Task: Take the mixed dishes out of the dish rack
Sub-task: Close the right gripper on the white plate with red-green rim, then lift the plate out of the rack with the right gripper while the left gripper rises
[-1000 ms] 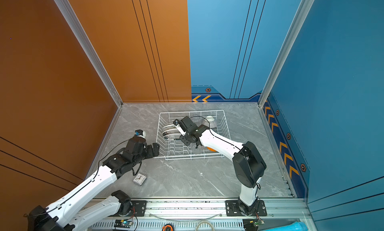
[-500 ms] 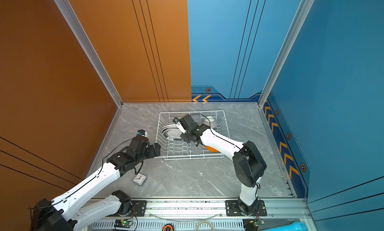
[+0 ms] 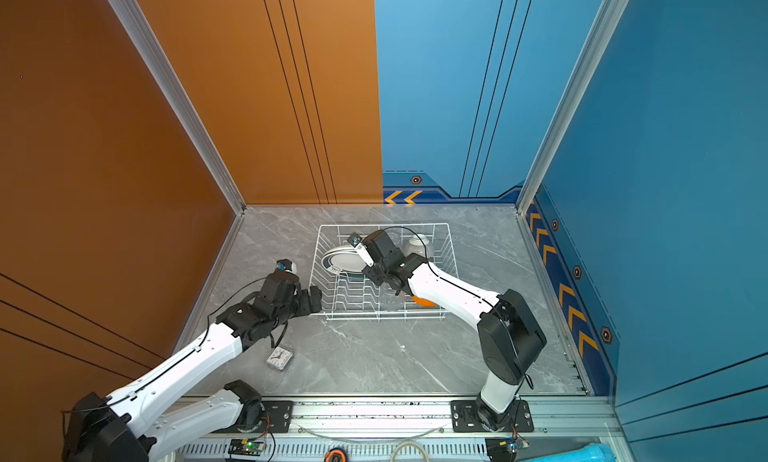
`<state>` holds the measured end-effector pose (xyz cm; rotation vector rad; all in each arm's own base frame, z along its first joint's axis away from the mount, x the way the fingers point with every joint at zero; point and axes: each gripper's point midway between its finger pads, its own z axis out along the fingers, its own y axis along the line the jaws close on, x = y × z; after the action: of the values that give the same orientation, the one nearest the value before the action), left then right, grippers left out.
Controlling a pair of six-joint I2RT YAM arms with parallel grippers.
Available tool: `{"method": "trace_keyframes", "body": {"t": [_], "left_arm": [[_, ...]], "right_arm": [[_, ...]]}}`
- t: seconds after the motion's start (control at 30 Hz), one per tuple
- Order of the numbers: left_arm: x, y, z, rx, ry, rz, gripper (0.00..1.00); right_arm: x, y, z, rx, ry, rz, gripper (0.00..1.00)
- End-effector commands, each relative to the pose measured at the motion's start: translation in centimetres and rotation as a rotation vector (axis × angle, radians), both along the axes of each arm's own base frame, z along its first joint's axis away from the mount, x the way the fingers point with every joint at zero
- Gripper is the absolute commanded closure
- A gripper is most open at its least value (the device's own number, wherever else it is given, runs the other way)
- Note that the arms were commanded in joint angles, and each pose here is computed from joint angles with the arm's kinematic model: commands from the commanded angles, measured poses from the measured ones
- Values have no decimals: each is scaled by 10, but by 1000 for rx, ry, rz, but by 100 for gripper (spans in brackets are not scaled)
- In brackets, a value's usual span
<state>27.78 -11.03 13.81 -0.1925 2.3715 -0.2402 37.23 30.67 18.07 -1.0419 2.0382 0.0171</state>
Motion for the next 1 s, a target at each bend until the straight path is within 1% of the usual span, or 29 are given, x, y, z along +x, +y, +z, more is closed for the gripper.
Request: {"method": "trace_keyframes", "body": {"t": [0.0, 0.23, 0.47, 0.67, 0.97], "left_arm": [[5, -2, 4, 7, -25, -6, 2], [10, -5, 6, 3, -33, -6, 2], [26, -13, 20, 2, -61, -14, 2], [39, -24, 22, 5, -49, -33, 2], [50, -38, 27, -17, -43, -59, 2]], "right_arm": [[-7, 12, 37, 125, -51, 10, 100], [-12, 5, 54, 158, -86, -1, 100], [-17, -1, 74, 210, -110, -16, 100], [-18, -6, 85, 235, -128, -34, 100], [-13, -17, 93, 312, -100, -86, 100]]}}
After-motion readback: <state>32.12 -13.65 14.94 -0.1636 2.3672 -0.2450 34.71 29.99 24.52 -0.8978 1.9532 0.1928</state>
